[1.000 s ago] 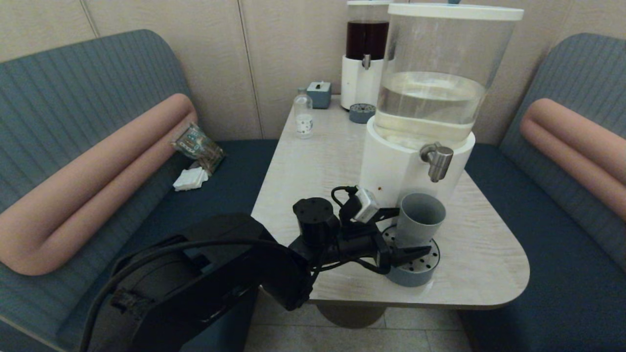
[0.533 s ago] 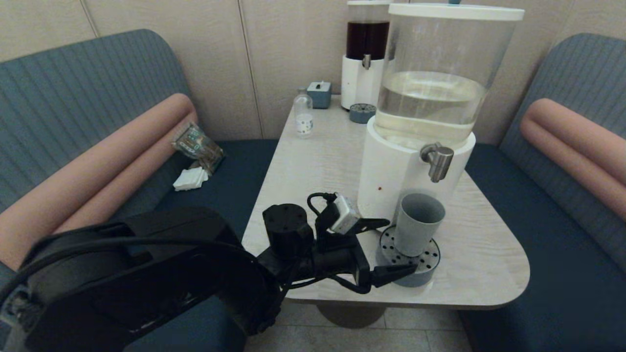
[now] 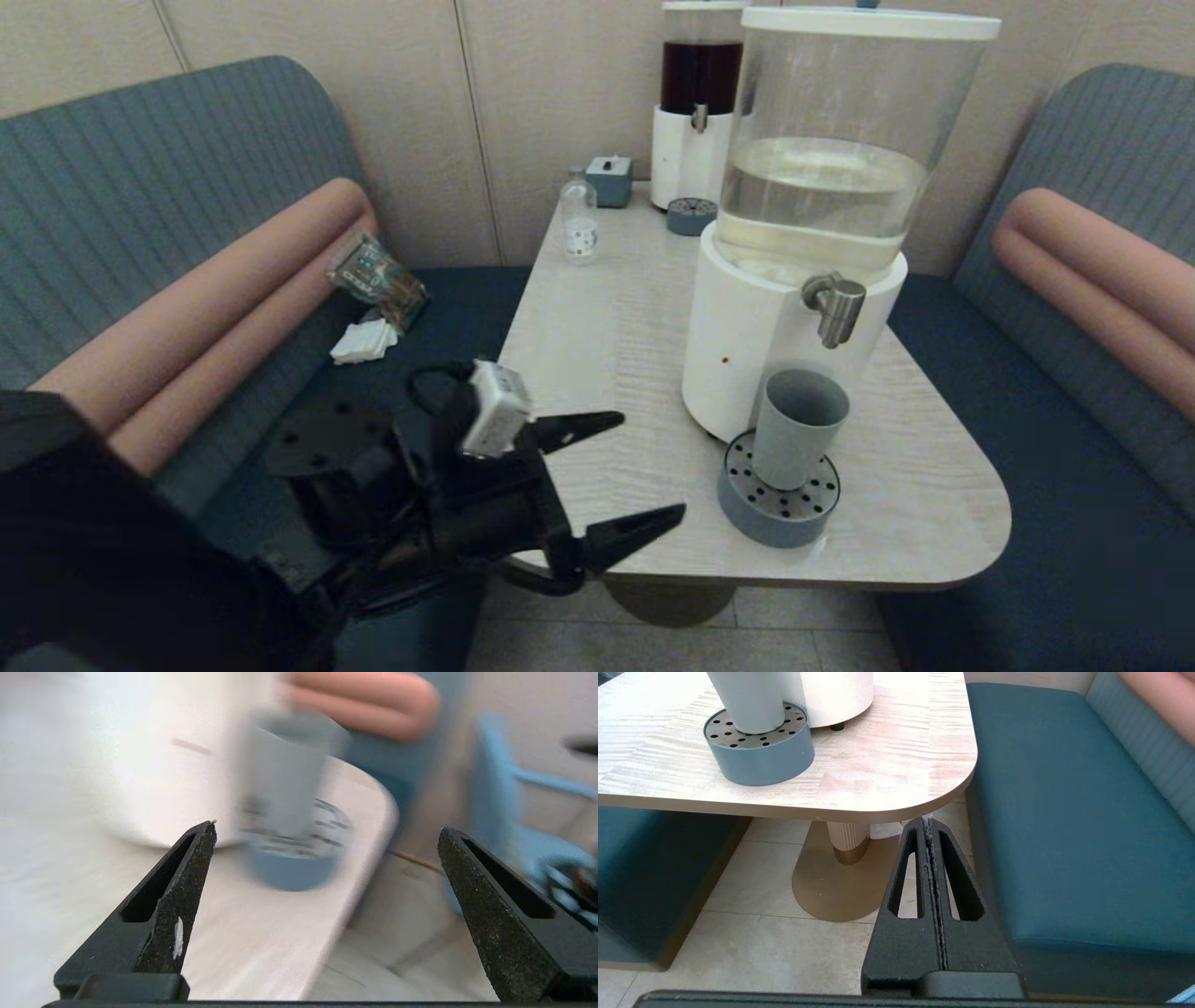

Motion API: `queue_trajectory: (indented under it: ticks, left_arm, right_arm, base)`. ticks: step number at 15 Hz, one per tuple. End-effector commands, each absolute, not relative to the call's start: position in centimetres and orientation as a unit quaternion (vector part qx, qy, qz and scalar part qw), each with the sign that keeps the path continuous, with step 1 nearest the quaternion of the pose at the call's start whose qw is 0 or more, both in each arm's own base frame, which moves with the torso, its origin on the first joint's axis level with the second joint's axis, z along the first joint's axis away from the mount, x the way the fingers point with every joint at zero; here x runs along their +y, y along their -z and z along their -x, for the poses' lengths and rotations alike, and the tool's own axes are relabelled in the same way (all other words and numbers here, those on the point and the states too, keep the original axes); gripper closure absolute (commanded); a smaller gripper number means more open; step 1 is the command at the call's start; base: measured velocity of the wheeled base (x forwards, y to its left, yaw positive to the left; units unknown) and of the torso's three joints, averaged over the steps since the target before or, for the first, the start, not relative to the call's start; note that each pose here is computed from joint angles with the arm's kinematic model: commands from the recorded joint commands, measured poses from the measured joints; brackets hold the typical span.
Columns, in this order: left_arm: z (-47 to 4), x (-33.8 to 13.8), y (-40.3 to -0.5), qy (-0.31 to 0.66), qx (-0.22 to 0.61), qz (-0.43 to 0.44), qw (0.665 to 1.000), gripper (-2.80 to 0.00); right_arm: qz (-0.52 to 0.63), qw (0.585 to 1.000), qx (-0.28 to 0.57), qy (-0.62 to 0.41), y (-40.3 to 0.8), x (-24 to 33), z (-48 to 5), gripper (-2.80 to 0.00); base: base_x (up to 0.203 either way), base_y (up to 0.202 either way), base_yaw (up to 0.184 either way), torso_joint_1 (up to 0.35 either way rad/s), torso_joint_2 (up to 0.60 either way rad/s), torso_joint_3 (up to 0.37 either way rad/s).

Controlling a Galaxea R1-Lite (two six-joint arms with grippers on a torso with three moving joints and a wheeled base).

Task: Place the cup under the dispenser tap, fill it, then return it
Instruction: Turn on the faucet

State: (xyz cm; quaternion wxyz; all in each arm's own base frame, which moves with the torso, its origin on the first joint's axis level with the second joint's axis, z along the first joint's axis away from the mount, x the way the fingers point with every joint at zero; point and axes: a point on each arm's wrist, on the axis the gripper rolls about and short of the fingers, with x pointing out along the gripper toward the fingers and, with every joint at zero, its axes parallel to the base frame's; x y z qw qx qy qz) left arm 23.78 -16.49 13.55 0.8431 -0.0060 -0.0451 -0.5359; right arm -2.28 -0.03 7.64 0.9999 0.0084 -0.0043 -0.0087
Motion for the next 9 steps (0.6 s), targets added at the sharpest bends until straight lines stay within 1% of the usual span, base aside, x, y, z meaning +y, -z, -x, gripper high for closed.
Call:
queue_trajectory:
  ticks: [1,4,7,9]
  left_arm:
    - [-19.7,-11.0,-18.7,0.469,-0.133,0.008,0.873,0.00]
    - [-15.6,-7.3,-21.6,0.357,-0.194,0.045,0.913,0.00]
    - [-11.2,-4.2,-23.1,0.276,-0.250,0.071,0.925,0.00]
    - [-8.2,-2.6,-23.6,0.235,-0.288,0.070,0.926,0.00]
  right_arm:
    - [-0.008,1.000,-0.004,0.008,-7.6,0.0,2.3,0.00]
    - [-0.008,1.000,-0.004,0.008,-7.6,0.0,2.3,0.00]
    - [-0.008,1.000,-0.004,0.008,-7.6,0.0,2.3,0.00]
    - [-0.008,1.000,-0.004,0.008,-7.6,0.0,2.3,0.00]
  base:
    - [0.000,0.000,0.000,0.000,0.00,0.000]
    - [0.000,0.000,0.000,0.000,0.00,0.000]
    - [0.000,0.000,0.000,0.000,0.00,0.000]
    - [0.000,0.000,0.000,0.000,0.00,0.000]
